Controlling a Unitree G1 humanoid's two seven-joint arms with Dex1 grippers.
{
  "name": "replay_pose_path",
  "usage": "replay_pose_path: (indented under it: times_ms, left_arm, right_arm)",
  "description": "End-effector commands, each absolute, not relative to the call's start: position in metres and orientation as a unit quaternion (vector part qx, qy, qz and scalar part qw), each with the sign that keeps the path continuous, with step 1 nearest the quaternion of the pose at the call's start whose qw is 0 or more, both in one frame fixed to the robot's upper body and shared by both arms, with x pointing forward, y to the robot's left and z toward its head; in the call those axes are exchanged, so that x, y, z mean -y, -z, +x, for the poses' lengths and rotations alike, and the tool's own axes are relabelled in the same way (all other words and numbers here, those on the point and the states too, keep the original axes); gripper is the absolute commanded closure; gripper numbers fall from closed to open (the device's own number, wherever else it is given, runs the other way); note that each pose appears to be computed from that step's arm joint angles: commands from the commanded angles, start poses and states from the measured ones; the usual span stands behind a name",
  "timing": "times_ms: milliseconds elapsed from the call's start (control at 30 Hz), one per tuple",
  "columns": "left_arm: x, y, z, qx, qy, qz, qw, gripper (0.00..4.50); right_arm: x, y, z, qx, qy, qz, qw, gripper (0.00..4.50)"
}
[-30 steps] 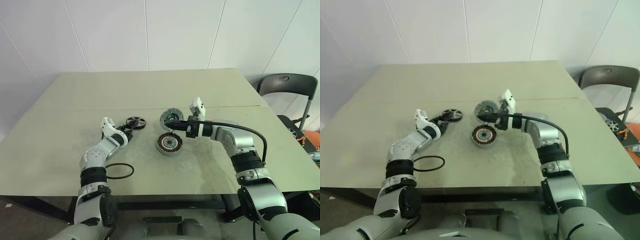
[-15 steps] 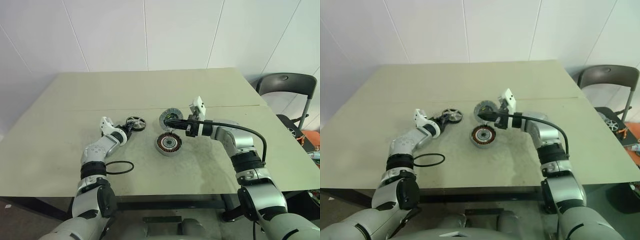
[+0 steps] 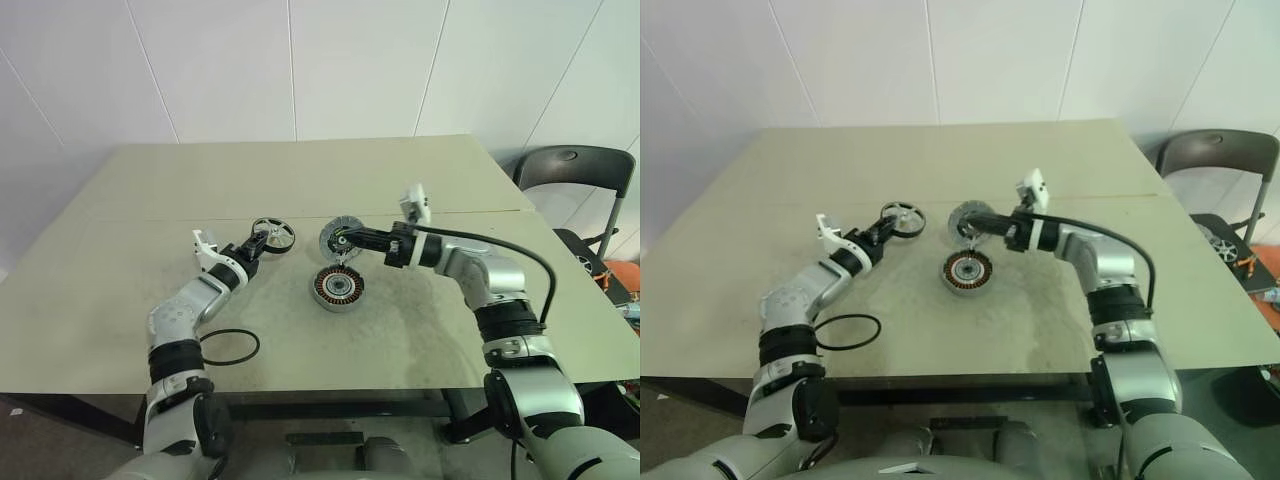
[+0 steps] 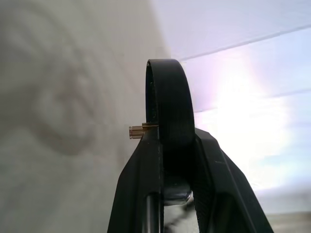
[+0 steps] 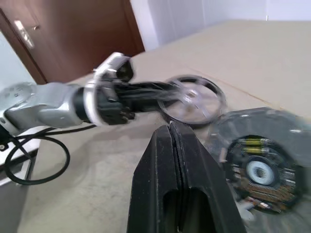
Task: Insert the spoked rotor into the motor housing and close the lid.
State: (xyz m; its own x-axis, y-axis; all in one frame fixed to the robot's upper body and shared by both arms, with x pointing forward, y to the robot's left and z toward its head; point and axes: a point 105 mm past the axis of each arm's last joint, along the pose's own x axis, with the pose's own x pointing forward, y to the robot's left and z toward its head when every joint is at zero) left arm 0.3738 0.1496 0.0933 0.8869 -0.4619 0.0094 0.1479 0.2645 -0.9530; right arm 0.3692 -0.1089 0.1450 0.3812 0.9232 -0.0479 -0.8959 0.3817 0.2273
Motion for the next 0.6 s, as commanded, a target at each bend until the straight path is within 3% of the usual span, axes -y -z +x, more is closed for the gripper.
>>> replay_pose_path:
  times_ms: [33,267,600]
  left_arm:
    - [-0.147,-0.113,0.351,-0.11,0.262,-0.572,0.769,4.06]
    - [-0.125,-0.103,0.312,-0.152,0.325,-0.552,0.752,4.06]
    - [-0.09,-0.092,0.329,-0.178,0.348,-0.554,0.735,4.06]
  right_arm:
    - [0.13,-0.165,0.372,-0.058,-0.54,0.083,0.836,4.5]
    - [0.166,-0.149,0.379,-0.096,-0.486,0.05,0.867,4.5]
    - [0.156,-0.149,0.384,-0.094,-0.494,0.046,0.863,4.5]
